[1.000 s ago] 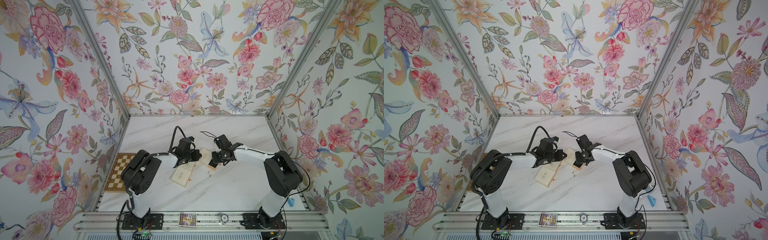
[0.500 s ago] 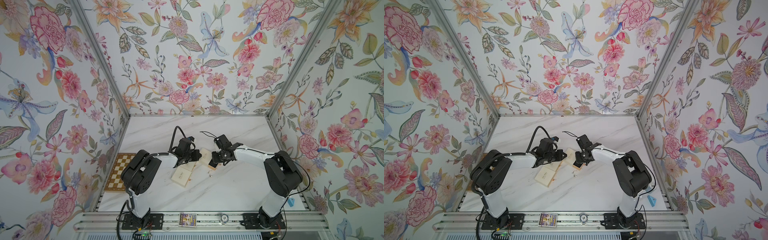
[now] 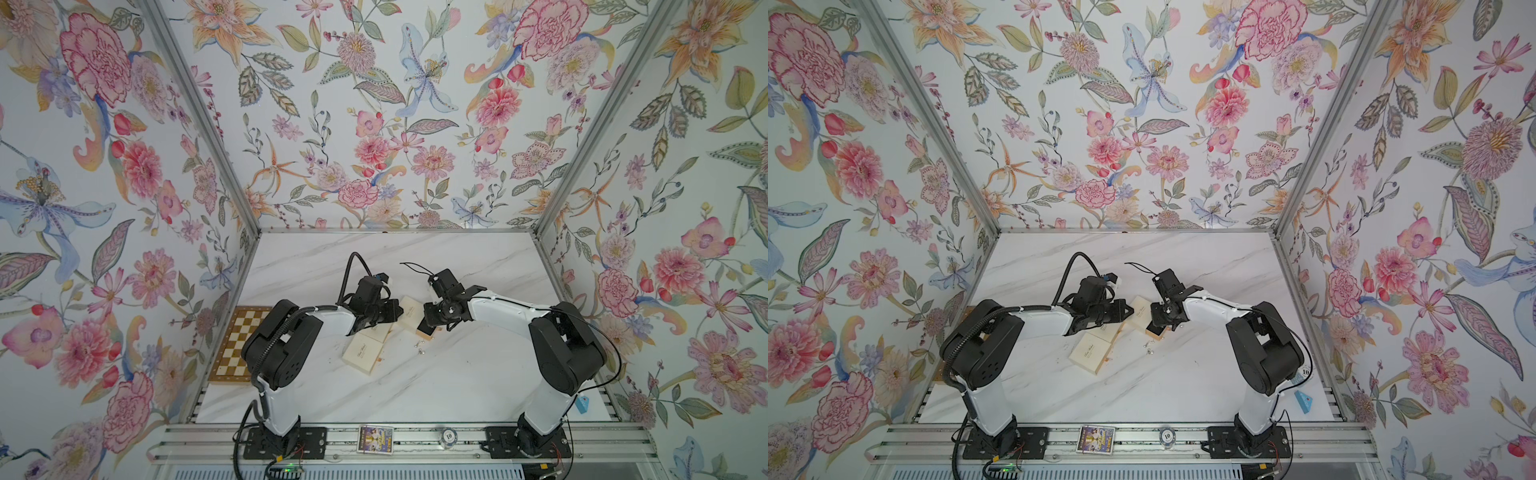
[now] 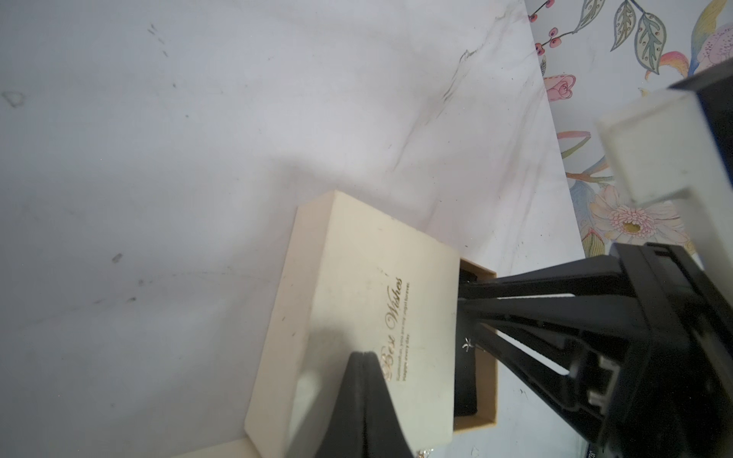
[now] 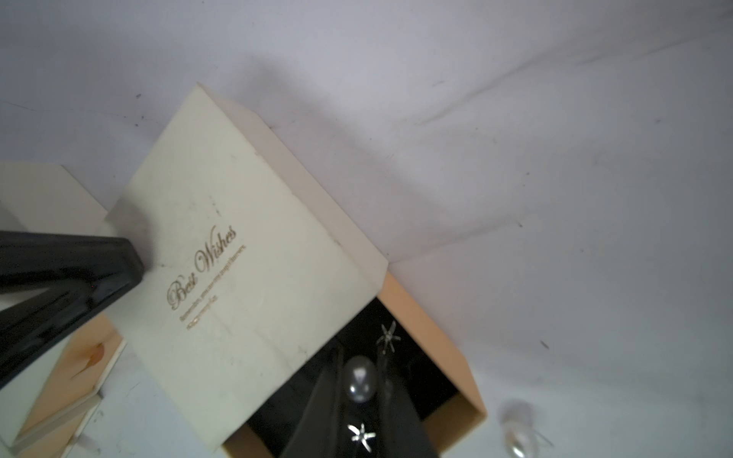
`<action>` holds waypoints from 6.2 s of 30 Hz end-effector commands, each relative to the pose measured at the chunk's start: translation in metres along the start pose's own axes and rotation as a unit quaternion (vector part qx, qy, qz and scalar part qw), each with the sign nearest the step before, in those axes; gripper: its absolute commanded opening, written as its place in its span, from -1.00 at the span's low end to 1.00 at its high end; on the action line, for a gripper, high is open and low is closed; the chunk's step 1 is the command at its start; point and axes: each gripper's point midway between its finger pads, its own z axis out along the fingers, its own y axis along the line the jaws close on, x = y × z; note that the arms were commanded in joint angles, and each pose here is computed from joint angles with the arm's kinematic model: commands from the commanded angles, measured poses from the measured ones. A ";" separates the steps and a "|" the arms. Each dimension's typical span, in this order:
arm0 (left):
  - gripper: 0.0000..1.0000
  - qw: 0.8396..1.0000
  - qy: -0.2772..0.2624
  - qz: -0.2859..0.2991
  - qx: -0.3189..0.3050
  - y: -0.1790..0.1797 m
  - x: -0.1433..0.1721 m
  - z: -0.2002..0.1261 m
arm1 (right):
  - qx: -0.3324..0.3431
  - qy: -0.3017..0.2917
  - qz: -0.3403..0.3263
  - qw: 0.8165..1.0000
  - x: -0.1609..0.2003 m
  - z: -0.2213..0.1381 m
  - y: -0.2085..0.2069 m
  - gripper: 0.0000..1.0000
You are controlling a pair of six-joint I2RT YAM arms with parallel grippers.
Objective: Take out the earrings from the drawer-style jewelry box
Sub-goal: Pick up the earring from the drawer, then place the earring at the center of the board, then close the drawer of the jewelry box.
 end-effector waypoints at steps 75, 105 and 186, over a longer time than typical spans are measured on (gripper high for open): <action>-1.00 0.999 0.026 -0.013 -0.014 0.004 0.006 -0.007 | -0.001 -0.053 0.088 0.995 0.012 -0.039 -0.072 -0.45; -1.00 0.998 0.013 0.024 -0.048 0.008 -0.042 -0.008 | 0.007 -0.001 0.034 0.999 0.043 -0.011 -0.023 -0.68; -1.00 0.986 0.015 0.041 -0.160 0.055 -0.051 -0.009 | -0.023 -0.005 0.016 1.000 0.020 0.001 -0.001 -0.69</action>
